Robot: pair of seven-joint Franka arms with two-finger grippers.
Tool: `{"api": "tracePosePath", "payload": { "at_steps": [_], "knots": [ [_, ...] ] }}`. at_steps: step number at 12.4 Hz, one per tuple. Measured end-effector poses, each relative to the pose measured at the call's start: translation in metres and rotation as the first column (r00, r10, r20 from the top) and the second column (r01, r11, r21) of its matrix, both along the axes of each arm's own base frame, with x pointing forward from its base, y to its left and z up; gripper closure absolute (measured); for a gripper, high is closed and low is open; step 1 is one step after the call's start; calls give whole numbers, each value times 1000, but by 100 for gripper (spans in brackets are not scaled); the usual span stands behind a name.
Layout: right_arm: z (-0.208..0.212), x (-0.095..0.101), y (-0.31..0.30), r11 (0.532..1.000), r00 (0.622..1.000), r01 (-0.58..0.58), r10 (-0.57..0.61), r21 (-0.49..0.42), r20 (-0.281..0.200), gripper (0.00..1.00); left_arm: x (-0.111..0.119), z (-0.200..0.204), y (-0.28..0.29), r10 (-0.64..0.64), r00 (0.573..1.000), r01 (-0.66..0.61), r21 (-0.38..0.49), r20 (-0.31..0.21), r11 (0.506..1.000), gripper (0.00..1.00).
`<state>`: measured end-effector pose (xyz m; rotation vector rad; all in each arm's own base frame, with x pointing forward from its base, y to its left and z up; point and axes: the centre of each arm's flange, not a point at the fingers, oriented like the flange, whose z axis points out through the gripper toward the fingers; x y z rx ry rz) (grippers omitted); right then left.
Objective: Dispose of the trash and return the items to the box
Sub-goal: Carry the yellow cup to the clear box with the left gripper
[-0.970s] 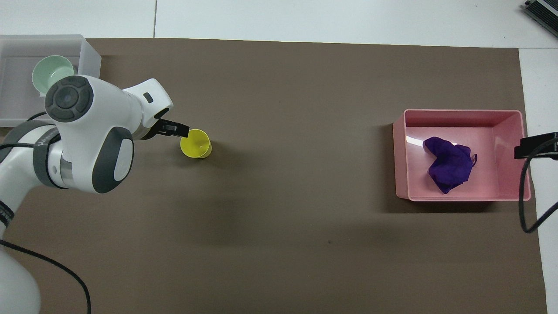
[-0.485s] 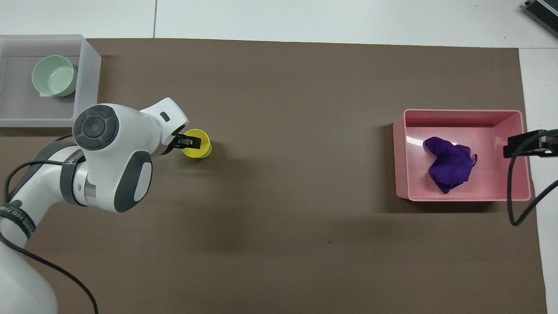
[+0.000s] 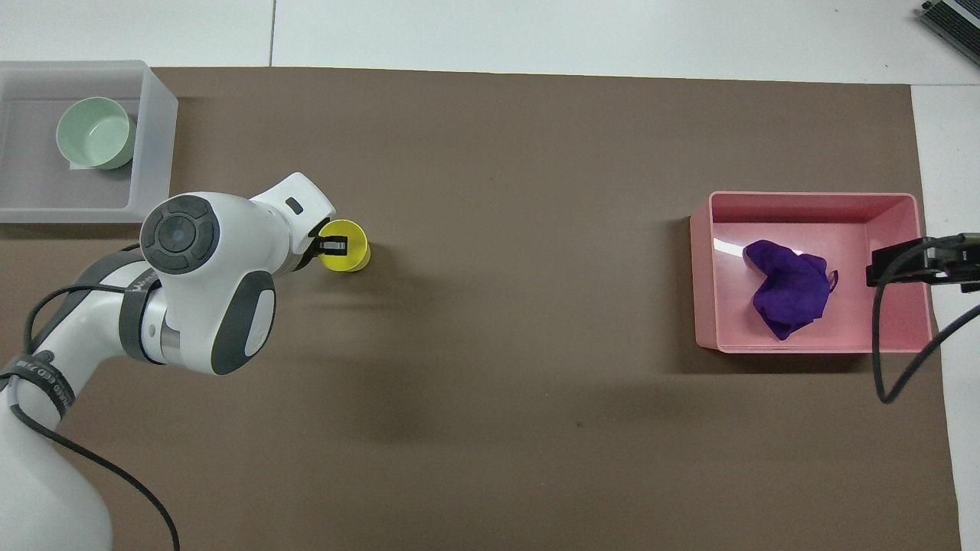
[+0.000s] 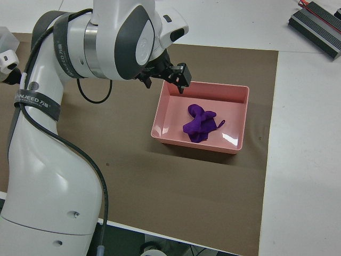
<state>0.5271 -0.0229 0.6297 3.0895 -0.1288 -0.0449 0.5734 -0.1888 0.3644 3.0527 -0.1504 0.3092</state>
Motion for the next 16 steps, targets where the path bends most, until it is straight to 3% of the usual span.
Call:
{"api": "tracePosePath", "payload": {
  "at_steps": [8, 16],
  "knots": [
    [-4, -4, 5, 1000, 1000, -6, 6, 1, -8, 0, 72, 122, 121, 4, 998, -6, 33, 63, 999, 97],
    [-4, -4, 5, 1000, 1000, -6, 6, 1, -8, 0, 118, 142, 265, 152, 978, -155, 7, 142, 988, 97]
  ]
}}
